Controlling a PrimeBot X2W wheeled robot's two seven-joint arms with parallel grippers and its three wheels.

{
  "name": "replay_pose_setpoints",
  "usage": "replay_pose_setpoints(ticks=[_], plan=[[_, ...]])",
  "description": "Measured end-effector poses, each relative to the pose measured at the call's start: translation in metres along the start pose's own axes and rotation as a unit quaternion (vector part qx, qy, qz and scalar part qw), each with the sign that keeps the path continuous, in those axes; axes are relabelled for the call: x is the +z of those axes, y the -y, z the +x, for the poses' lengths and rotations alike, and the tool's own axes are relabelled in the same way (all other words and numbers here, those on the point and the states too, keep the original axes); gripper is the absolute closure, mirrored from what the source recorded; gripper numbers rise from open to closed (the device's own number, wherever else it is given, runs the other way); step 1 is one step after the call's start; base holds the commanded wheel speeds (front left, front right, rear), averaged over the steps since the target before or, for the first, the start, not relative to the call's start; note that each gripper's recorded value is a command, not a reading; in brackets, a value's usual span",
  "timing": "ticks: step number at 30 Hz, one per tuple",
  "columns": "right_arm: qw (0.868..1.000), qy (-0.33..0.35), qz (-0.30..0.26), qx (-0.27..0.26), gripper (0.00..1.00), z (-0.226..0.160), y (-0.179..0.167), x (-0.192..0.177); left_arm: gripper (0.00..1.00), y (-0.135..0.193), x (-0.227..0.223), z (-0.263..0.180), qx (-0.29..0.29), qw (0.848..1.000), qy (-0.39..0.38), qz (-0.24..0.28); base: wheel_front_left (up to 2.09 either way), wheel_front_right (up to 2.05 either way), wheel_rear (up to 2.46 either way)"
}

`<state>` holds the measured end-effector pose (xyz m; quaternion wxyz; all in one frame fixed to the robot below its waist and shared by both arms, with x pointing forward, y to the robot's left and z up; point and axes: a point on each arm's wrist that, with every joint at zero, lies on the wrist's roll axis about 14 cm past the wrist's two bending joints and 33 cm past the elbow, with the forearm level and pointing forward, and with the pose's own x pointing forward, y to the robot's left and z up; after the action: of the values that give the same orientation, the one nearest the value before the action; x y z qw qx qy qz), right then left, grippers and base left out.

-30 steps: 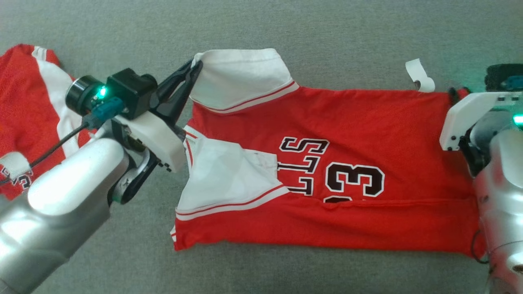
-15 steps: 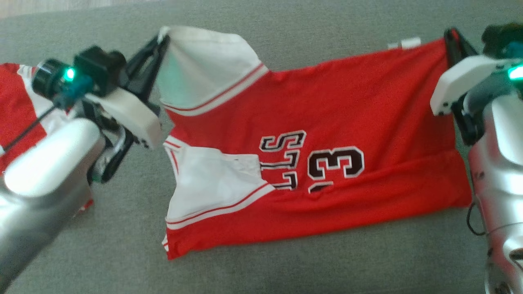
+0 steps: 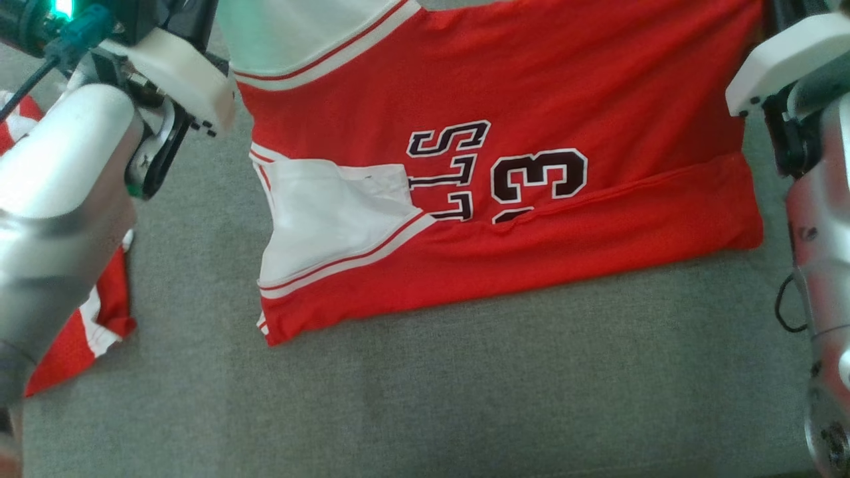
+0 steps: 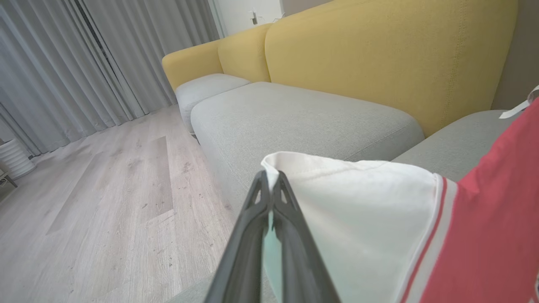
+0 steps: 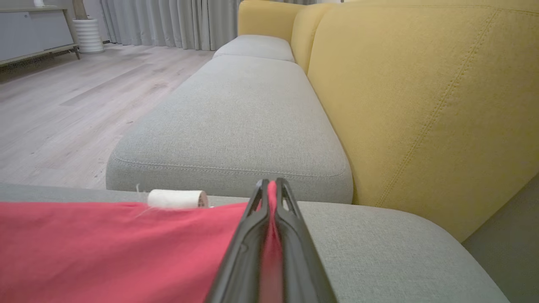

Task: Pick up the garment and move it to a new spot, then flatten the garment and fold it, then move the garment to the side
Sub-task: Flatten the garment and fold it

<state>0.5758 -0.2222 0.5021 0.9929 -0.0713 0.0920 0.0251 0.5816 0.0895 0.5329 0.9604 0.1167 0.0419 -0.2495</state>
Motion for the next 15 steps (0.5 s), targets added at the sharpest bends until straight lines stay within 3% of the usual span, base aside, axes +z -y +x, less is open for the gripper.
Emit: replay_pose_setpoints(ticks=[8, 15], plan=[[1.0, -0.008, 0.009, 0.016, 1.0, -0.007, -0.008, -0.003, 1.0, 0.001, -0.007, -0.016, -0.008, 1.0, -0.007, 0.004, 0.0, 0.0, 0.0], [0.996, -0.084, 0.012, 0.029, 1.0, -0.038, -0.005, -0.042, 1.0, 0.023, -0.033, -0.057, -0.038, 0.998, -0.05, -0.004, 0.0, 0.0, 0.0]])
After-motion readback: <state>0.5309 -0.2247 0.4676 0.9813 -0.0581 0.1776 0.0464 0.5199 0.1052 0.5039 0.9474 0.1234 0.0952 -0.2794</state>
